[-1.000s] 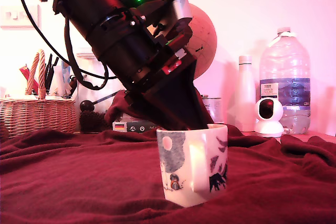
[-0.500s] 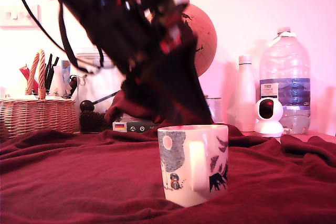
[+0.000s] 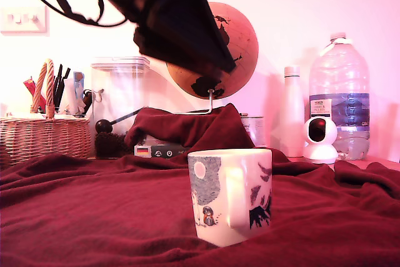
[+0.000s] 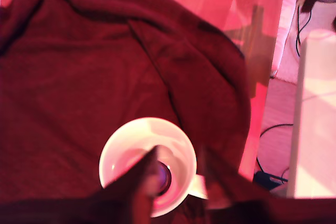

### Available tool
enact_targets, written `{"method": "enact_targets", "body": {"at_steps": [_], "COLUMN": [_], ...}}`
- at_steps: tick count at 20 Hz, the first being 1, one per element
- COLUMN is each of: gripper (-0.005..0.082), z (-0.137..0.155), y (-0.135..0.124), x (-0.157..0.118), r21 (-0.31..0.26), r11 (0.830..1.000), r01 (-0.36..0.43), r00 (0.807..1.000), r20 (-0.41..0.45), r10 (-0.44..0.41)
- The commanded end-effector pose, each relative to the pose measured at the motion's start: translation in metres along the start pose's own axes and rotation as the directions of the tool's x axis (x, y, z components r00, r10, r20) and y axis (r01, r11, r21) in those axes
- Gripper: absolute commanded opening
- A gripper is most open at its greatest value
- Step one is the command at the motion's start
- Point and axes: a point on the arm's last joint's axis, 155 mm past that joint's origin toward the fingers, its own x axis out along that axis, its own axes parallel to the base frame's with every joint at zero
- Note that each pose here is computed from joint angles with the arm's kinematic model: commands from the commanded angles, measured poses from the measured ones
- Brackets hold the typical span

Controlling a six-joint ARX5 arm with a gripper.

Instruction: Pick up the coffee capsules on the table and drop them inside the coffee cup

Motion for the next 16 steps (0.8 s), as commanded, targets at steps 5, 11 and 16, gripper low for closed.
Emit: {"method": "enact_targets", "body": {"at_steps": [5, 11, 16], "gripper": [-0.0019, -0.0019, -0.0019], "z": [0.012, 0.006, -0.004], "y": [0.006, 0.036, 0.071], "x": [-0.024, -0.047, -0.063], "r21": [0.02, -0.026, -0.103], "r11": [1.0, 0.995, 0.98], "r01": [-0.023, -0.096, -0.168], "r00": [0.997, 0.989, 0.969], "r20": [0.068, 0.112, 0.165], "r10": [0.021, 0.099, 0.183]}}
